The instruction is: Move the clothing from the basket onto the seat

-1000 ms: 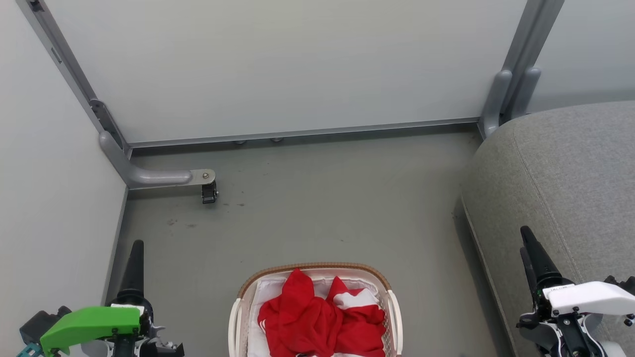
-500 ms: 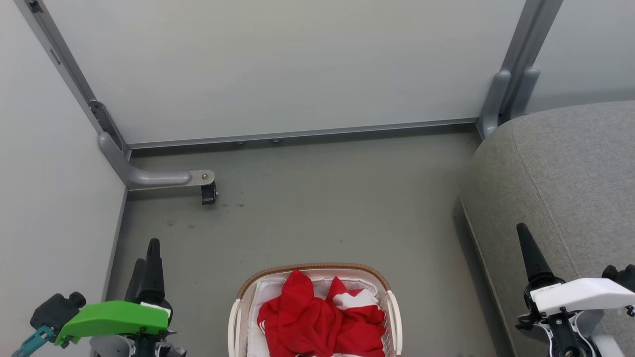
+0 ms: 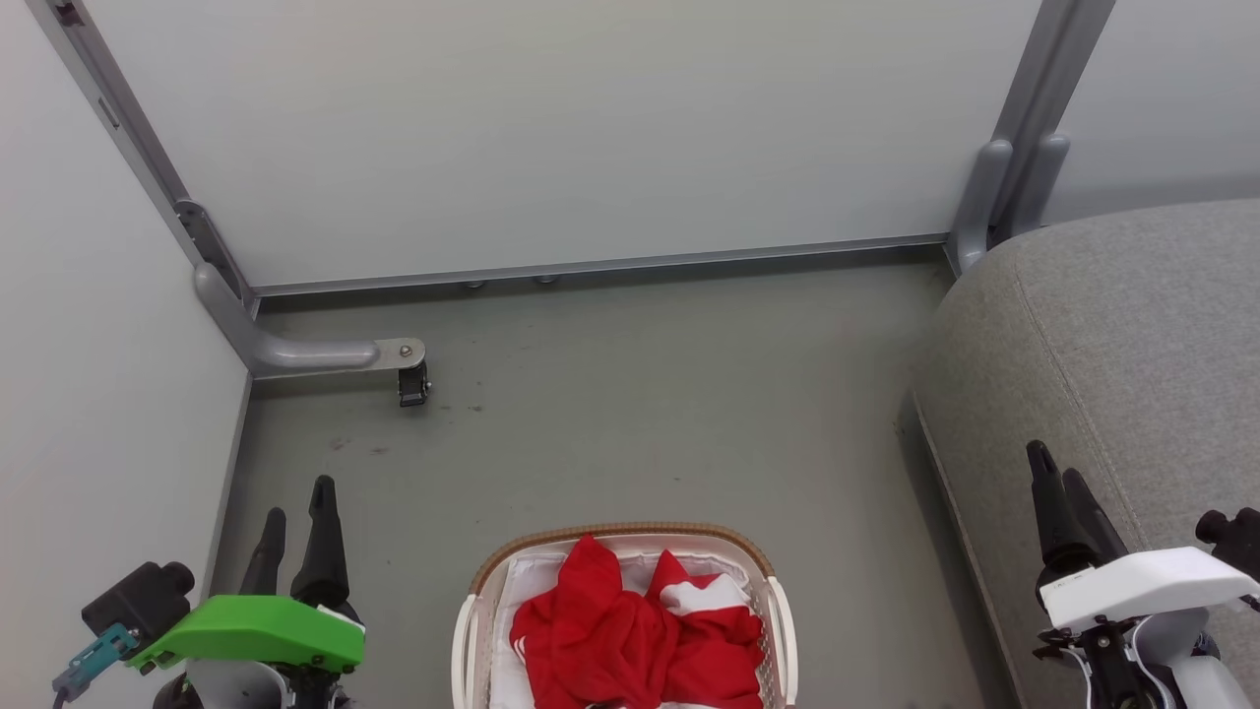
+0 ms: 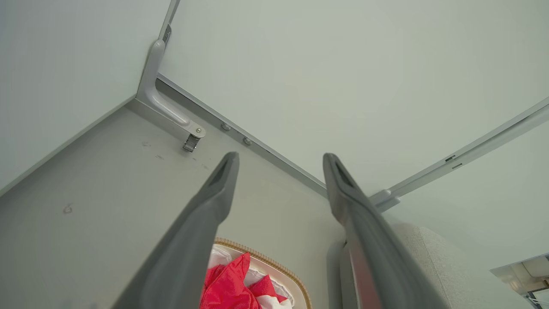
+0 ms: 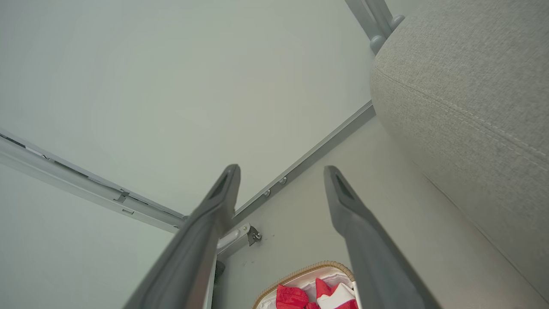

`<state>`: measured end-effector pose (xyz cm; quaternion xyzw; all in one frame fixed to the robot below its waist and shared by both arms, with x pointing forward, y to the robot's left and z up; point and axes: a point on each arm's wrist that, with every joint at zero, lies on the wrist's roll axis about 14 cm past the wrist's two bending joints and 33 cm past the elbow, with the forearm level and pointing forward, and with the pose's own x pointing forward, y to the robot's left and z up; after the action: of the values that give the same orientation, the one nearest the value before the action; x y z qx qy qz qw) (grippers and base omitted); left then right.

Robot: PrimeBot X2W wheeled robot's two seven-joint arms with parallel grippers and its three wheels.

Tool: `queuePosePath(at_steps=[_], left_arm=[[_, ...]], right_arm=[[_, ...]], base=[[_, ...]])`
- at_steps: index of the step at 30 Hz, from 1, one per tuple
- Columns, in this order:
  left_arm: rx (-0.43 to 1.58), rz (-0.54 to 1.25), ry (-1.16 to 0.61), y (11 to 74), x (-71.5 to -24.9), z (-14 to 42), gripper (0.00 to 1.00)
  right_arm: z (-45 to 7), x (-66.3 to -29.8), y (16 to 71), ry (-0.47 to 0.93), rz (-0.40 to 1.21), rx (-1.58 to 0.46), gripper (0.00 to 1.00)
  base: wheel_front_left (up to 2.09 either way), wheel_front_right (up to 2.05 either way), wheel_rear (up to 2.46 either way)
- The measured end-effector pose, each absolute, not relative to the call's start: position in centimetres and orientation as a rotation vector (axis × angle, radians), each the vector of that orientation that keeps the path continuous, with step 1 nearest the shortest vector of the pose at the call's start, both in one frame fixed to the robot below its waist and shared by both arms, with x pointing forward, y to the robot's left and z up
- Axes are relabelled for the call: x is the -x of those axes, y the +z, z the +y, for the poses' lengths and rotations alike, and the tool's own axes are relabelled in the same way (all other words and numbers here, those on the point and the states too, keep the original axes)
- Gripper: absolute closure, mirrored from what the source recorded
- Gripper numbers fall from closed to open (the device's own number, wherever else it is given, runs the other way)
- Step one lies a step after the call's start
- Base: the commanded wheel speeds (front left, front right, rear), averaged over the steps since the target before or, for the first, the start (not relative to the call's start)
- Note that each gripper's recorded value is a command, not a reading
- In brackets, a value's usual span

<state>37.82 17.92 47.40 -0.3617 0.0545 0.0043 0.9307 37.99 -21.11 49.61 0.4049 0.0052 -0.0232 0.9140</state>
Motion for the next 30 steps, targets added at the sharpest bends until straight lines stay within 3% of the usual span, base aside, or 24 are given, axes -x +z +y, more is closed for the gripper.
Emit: queuePosePath(at_steps=[30], left_arm=[[0.327,0.108,-0.071,47.2,-37.5,15.9,0.0]], right_arm=[[-21.3,-37.5,50.3,-0.009,-0.022,-0.432,0.0]], base=[[0.0,0.0,0.0]])
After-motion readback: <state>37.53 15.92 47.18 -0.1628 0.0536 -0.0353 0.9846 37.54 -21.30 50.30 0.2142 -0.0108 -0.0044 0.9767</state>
